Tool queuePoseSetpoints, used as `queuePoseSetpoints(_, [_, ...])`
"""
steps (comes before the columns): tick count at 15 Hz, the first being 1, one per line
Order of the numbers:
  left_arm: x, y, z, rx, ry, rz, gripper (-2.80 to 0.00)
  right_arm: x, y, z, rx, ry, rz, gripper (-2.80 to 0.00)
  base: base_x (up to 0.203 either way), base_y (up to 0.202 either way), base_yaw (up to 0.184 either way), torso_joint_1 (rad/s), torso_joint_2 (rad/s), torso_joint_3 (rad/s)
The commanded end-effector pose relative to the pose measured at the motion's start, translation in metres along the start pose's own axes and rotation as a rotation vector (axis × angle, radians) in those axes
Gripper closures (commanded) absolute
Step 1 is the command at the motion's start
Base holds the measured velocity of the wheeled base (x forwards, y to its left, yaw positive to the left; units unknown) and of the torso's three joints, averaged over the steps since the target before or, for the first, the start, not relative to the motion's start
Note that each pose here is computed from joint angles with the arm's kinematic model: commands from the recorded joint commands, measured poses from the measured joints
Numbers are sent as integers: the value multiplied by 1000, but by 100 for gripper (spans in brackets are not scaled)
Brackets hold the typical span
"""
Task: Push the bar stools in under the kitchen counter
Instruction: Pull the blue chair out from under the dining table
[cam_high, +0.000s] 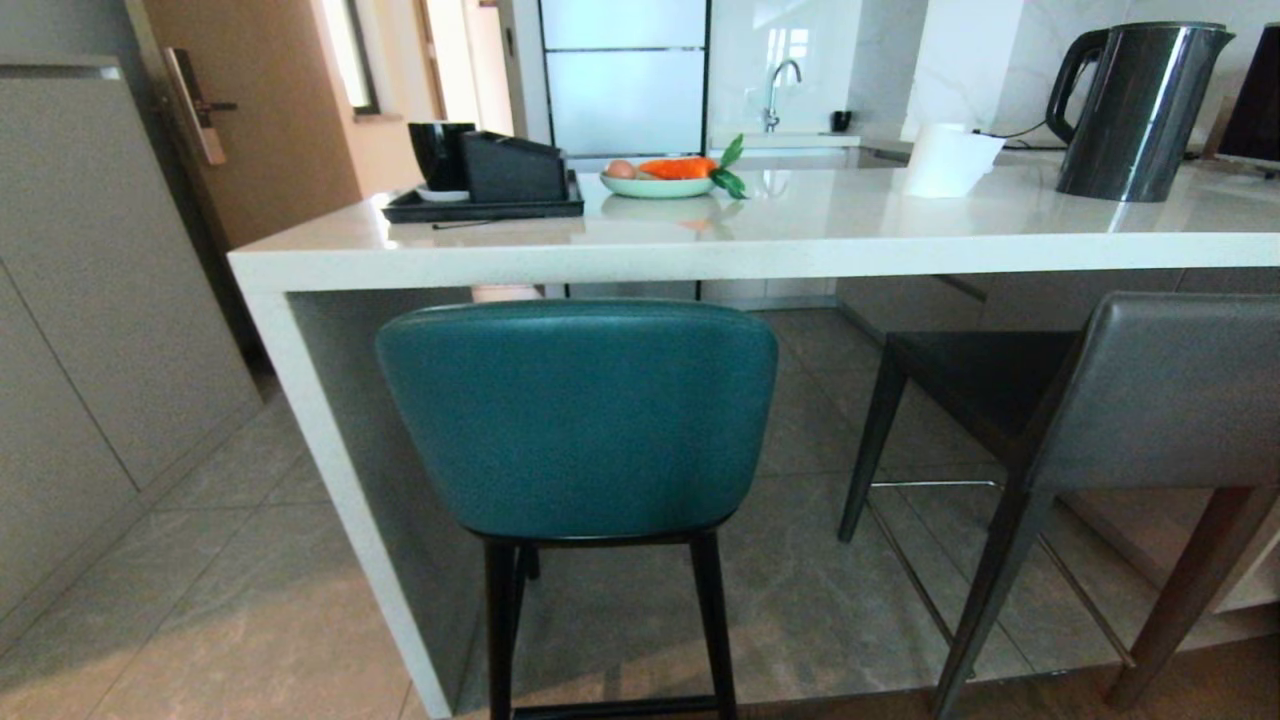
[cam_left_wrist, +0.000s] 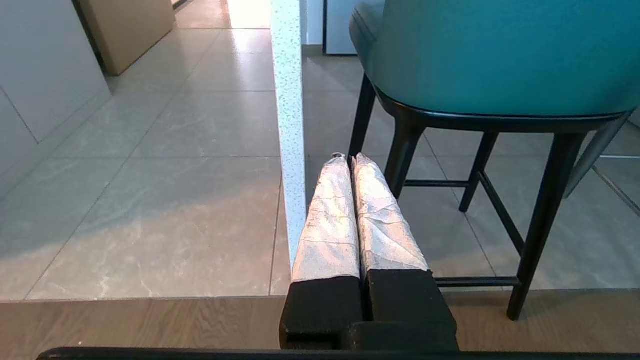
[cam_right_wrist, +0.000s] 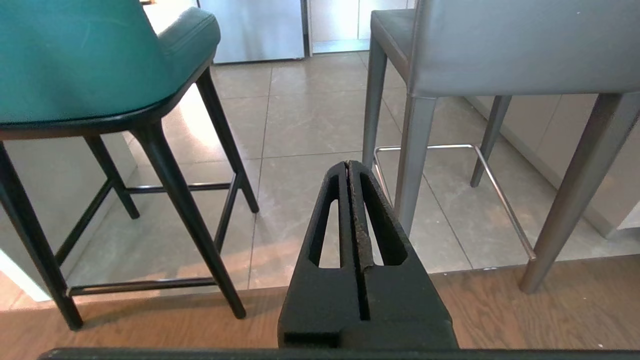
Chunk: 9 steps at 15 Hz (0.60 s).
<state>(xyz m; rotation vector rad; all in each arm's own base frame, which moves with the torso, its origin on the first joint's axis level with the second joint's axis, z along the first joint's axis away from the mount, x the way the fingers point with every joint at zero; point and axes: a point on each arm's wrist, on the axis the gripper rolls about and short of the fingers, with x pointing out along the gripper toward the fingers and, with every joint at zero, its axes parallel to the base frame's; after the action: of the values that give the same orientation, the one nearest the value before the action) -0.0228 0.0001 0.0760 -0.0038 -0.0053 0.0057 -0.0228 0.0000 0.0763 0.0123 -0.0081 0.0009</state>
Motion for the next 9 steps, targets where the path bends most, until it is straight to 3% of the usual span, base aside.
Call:
queuePoseSetpoints(1, [0, 0, -1, -1, 2, 0, 0, 0, 0, -1, -10, 4, 4, 0, 0, 0, 0, 0, 0, 0])
queuePoseSetpoints(3, [0, 0, -1, 1, 4, 0, 0, 0, 0, -2, -66, 11, 13, 0, 0, 0, 0, 0, 0, 0])
queuePoseSetpoints(7, [0, 0, -1, -8, 1, 3, 0, 0, 0, -2, -5, 8, 1, 0, 0, 0, 0, 0, 0, 0])
queuePoseSetpoints(9, [0, 0, 0, 65, -1, -15, 0, 0, 0, -1, -28, 3, 10, 0, 0, 0, 0, 0, 0, 0])
